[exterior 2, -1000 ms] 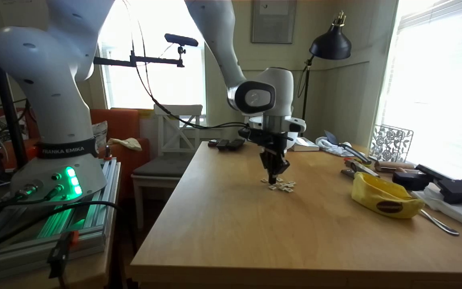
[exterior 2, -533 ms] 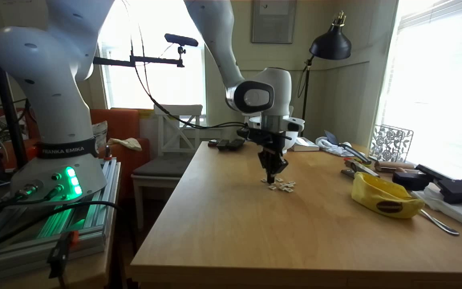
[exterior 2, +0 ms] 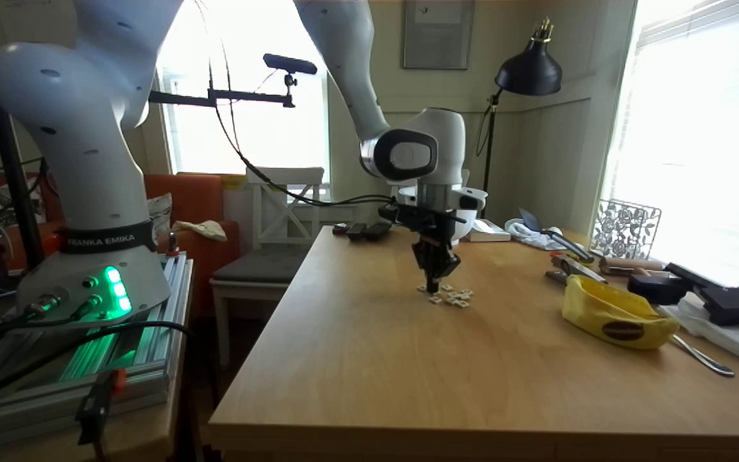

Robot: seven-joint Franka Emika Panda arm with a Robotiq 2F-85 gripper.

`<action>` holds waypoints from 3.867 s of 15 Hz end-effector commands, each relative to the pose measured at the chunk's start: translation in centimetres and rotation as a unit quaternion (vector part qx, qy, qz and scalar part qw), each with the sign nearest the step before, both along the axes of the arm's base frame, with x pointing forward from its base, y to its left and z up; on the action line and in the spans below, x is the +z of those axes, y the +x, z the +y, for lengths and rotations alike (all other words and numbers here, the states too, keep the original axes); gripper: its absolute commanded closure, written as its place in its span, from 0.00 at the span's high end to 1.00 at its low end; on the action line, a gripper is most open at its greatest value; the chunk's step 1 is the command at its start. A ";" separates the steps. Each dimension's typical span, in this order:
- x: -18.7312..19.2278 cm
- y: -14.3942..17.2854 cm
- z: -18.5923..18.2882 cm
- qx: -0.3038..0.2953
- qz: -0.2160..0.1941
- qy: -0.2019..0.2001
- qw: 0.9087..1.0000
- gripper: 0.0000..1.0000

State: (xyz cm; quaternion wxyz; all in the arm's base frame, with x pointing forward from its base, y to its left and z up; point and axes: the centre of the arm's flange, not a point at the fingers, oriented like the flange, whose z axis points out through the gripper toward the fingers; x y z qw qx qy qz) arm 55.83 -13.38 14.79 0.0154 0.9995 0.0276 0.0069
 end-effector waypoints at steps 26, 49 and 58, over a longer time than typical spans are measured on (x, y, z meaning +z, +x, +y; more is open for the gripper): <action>-2.1 -2.4 1.2 0.010 0.031 0.005 0.999 0.00; -1.1 -2.1 0.6 -0.003 0.009 0.009 1.000 0.00; -1.5 -1.6 0.6 0.004 0.006 0.007 1.000 0.00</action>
